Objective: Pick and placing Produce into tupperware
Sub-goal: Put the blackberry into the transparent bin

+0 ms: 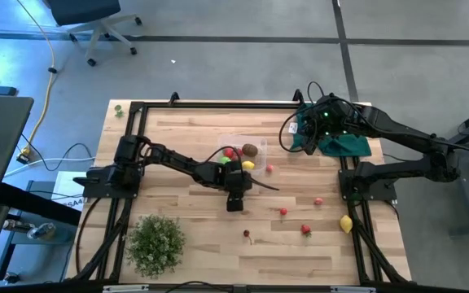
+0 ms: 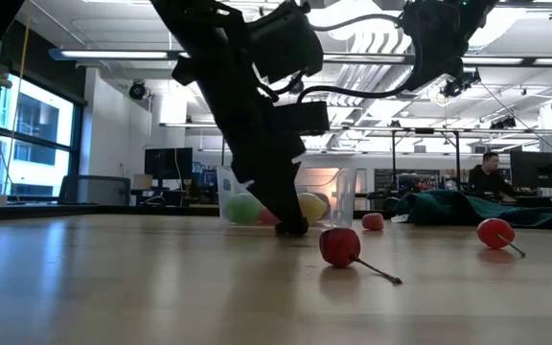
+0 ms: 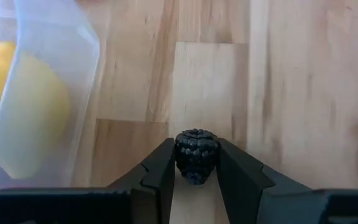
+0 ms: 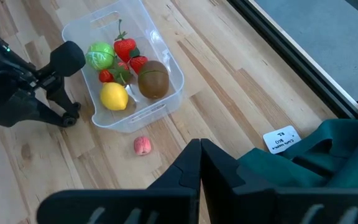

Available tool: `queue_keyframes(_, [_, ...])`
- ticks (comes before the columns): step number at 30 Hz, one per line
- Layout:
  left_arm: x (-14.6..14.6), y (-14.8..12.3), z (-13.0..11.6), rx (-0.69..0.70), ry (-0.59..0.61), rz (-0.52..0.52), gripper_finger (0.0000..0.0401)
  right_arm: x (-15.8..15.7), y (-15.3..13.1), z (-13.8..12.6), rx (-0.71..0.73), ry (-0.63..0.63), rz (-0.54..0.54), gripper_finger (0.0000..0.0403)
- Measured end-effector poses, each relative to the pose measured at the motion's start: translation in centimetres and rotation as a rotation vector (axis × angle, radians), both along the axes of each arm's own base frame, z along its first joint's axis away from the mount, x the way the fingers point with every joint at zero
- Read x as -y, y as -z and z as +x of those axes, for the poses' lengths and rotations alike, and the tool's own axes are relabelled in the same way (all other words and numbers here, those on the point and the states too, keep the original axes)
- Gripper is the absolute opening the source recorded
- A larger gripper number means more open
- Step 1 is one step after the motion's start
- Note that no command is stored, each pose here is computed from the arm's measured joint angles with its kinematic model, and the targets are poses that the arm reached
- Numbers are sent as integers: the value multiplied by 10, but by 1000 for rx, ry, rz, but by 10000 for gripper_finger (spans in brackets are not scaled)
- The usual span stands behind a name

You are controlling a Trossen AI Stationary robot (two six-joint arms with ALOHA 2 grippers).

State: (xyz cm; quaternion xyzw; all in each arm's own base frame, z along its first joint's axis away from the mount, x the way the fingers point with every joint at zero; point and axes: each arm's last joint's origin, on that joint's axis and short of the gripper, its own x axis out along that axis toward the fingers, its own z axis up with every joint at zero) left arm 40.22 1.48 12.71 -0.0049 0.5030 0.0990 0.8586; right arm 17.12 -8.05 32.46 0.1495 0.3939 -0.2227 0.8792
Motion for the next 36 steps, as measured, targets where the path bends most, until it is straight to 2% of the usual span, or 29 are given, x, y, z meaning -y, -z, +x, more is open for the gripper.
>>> queue_keyframes(2, [2,-8,-1,17,5,-4,96,0,0,0,0,0,0,0])
queue_keyframes(7, [2,-47,-8,105,-6,24,96,0,0,0,0,0,0,0])
queue_keyframes(13, [-5,-101,-25,219,-69,155,96,0,0,0,0,0,0,0])
queue_keyframes(17, [-21,-127,-37,262,-97,210,96,0,0,0,0,0,0,0])
queue_keyframes(21, [-47,-139,-43,253,-132,237,95,0,0,0,0,0,0,0])
queue_keyframes(25, [-77,-134,-44,190,-141,206,95,0,0,0,1,0,0,0])
queue_keyframes(29, [-100,-101,-42,82,-139,107,95,0,0,0,1,0,-1,0])
queue_keyframes(33, [-111,-73,-35,42,-110,8,95,0,0,0,1,0,0,0])
queue_keyframes(36, [-113,-65,-31,36,-104,-3,95,0,0,0,1,0,0,0])
